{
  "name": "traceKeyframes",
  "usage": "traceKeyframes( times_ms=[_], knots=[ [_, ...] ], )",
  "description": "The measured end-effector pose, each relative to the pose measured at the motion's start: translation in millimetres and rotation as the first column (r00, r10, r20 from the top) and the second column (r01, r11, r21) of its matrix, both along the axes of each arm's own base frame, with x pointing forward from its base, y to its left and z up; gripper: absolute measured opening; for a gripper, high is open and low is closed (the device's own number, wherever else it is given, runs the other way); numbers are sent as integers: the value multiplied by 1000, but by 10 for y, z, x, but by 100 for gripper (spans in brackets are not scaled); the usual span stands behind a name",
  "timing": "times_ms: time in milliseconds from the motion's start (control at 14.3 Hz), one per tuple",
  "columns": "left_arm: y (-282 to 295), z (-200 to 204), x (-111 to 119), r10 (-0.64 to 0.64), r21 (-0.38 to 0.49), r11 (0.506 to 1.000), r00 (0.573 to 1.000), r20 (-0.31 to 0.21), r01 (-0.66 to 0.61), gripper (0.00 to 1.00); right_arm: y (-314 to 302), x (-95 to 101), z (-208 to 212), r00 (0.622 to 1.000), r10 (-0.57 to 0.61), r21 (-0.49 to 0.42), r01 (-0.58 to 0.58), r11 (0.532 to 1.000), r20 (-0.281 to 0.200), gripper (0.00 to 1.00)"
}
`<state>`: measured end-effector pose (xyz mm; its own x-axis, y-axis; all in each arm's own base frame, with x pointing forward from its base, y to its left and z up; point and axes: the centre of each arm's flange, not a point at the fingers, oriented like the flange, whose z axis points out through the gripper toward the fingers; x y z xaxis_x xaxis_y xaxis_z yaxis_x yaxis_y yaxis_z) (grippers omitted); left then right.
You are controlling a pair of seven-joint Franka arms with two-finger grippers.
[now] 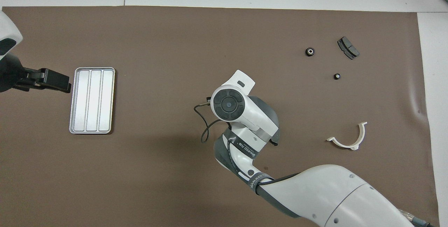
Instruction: Place bearing gear from tray to pile
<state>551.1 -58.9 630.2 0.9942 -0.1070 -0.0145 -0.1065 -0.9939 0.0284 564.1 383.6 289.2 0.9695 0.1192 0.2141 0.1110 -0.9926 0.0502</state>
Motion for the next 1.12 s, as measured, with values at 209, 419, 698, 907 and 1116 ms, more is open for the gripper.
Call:
traceKeyframes(
  times_ms=[209, 419, 698, 907, 1116],
  knots=[
    [139, 1, 14, 22, 0, 1000, 1000, 1, -22, 100, -9, 6, 1, 1000, -2, -1, 2, 1000, 1, 35],
    [198, -1, 17, 30, 0, 1000, 1000, -1, -30, 100, -103, 74, 43, 1000, -18, -4, 18, 1000, 9, 35],
    [197, -15, 15, 29, 0, 1000, 1000, -4, -29, 100, -574, 304, 429, 996, -88, -31, 88, 996, 30, 35],
    [197, -15, 14, 29, 0, 1000, 1000, -4, -29, 100, -1087, 524, 571, 993, -116, -53, 118, 992, 34, 35],
    [197, -15, 14, 29, 0, 1000, 1000, -4, -29, 100, -1719, 733, 506, 994, -107, -87, 108, 990, 11, 35]
  ],
)
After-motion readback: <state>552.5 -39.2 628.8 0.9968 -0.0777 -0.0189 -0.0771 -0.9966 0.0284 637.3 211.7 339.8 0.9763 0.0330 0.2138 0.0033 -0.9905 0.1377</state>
